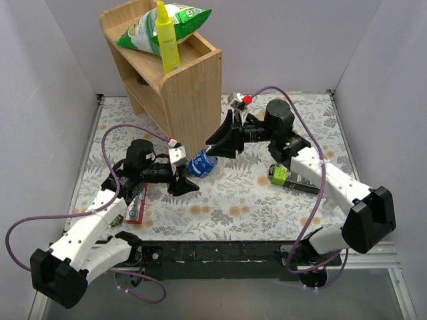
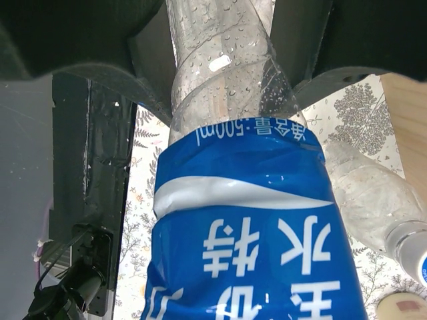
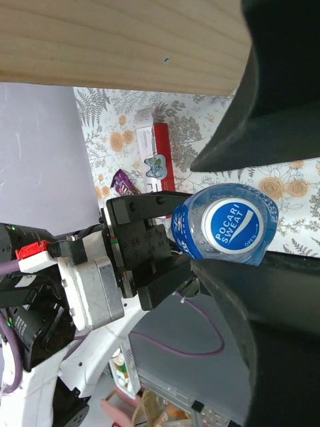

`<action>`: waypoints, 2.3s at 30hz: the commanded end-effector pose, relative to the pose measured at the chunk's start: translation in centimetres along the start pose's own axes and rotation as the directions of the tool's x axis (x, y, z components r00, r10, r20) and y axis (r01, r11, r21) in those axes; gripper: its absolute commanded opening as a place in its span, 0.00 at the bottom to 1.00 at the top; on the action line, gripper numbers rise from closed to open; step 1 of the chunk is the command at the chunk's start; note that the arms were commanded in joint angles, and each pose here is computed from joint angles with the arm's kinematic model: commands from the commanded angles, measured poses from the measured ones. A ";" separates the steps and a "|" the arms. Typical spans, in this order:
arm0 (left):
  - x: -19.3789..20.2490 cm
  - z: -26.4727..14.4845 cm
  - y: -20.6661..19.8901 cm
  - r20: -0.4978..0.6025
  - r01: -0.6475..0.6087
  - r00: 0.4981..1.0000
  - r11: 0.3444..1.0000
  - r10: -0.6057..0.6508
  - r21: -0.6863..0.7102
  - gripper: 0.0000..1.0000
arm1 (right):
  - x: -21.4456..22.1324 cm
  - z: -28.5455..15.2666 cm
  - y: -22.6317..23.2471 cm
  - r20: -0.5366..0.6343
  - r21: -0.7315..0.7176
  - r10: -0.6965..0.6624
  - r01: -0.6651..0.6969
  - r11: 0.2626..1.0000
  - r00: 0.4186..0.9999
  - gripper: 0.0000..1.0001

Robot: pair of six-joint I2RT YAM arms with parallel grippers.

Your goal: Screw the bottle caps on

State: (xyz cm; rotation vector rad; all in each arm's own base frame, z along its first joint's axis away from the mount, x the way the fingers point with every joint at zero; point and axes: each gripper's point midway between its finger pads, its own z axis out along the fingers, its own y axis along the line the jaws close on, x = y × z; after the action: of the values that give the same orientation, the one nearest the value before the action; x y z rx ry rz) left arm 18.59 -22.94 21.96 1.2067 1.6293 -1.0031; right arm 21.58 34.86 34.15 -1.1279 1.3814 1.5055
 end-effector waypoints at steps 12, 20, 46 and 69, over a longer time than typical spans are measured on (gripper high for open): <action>-2.3 0.4 0.4 0.084 -0.028 0.996 1.000 0.027 0.005 0.00 | 0.6 1.4 0.8 -0.004 -0.029 -0.019 0.019 0.999 1.000 0.20; -1.9 0.5 0.6 0.086 -0.026 0.996 1.000 0.026 0.002 0.00 | -2.5 2.3 -0.8 0.043 0.049 -0.024 0.022 0.999 0.999 0.46; -0.8 1.2 1.0 0.073 0.012 0.997 1.000 -0.012 0.008 0.00 | -3.3 3.0 -2.4 0.084 0.130 -0.009 -0.002 0.992 0.996 0.57; -3.4 -0.4 4.5 0.152 0.052 0.988 0.965 -0.013 -0.258 0.00 | -1.4 4.7 -6.5 -0.028 0.595 0.035 -0.012 0.804 0.999 0.01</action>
State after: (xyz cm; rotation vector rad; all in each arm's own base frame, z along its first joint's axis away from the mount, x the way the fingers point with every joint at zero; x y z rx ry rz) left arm 22.78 -22.95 22.53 0.9726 1.6662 -0.9079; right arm 26.44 40.26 34.90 -0.7835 1.6653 1.1629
